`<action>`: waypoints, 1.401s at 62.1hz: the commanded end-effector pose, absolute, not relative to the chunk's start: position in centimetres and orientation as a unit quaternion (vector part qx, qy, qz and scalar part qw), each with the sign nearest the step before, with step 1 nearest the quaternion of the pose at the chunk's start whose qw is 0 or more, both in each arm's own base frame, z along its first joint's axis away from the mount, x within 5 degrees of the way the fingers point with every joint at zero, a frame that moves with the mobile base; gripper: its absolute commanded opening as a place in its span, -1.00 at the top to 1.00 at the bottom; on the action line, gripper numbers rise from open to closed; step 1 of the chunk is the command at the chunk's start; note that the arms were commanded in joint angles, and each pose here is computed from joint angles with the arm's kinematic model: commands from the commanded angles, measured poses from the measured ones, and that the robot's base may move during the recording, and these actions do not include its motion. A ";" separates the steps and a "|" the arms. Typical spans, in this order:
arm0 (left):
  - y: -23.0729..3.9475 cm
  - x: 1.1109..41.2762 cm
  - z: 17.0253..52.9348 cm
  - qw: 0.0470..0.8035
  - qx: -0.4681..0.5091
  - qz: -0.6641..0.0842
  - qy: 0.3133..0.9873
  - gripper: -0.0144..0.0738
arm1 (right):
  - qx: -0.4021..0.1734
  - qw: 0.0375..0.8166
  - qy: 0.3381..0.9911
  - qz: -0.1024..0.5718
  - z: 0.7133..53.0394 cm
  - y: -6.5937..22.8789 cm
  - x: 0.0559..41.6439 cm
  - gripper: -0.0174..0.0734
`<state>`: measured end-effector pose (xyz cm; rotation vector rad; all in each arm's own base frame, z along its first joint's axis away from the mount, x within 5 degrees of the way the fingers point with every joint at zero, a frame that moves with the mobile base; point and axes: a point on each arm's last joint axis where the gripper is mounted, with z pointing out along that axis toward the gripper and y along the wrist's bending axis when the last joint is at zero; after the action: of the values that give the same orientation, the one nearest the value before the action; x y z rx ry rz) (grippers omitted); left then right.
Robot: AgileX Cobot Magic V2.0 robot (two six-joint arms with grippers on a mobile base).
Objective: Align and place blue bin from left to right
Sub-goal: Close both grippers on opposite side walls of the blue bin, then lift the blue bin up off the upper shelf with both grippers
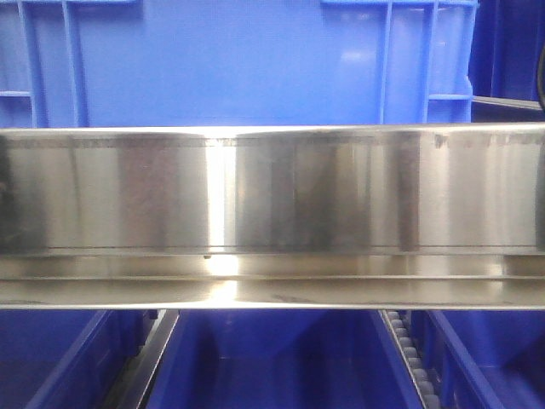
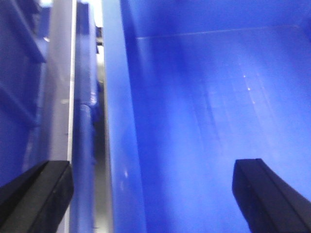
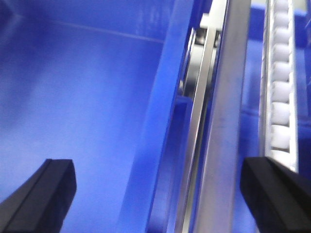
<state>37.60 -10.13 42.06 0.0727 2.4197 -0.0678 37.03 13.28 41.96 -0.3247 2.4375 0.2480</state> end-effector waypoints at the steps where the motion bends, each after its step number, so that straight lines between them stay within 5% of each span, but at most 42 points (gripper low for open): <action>1: -10.0 38.3 41.6 0.351 0.017 -0.042 0.935 -0.61 | -0.122 0.346 0.925 0.103 42.0 13.6 37.6 -0.64; 32: -10.3 39.9 39.0 0.318 0.021 -0.031 0.947 -0.60 | -0.120 0.329 0.930 0.107 39.5 14.4 39.6 -0.55; 39: -10.3 39.9 39.0 0.318 0.021 -0.031 0.947 -0.40 | -0.119 0.316 0.934 0.119 38.8 14.7 39.9 -0.15; 49: -10.3 39.8 39.0 0.311 0.021 -0.029 0.950 0.45 | -0.114 0.311 0.933 0.142 38.8 15.1 39.8 0.87; 52: -10.3 39.8 39.0 0.310 0.021 -0.029 0.950 0.80 | -0.112 0.314 0.932 0.145 38.8 15.1 39.9 0.75; 58: -10.3 39.8 39.0 0.310 0.021 -0.029 0.950 0.60 | -0.111 0.314 0.932 0.145 38.8 15.1 39.9 0.76; 87: -10.3 36.7 43.9 0.373 0.018 -0.097 0.923 0.65 | -0.111 0.346 0.913 0.183 42.6 15.0 38.0 0.76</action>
<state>38.87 -9.61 40.18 0.0137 2.4926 -0.0997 39.31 14.99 39.08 -0.3189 2.5006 0.3872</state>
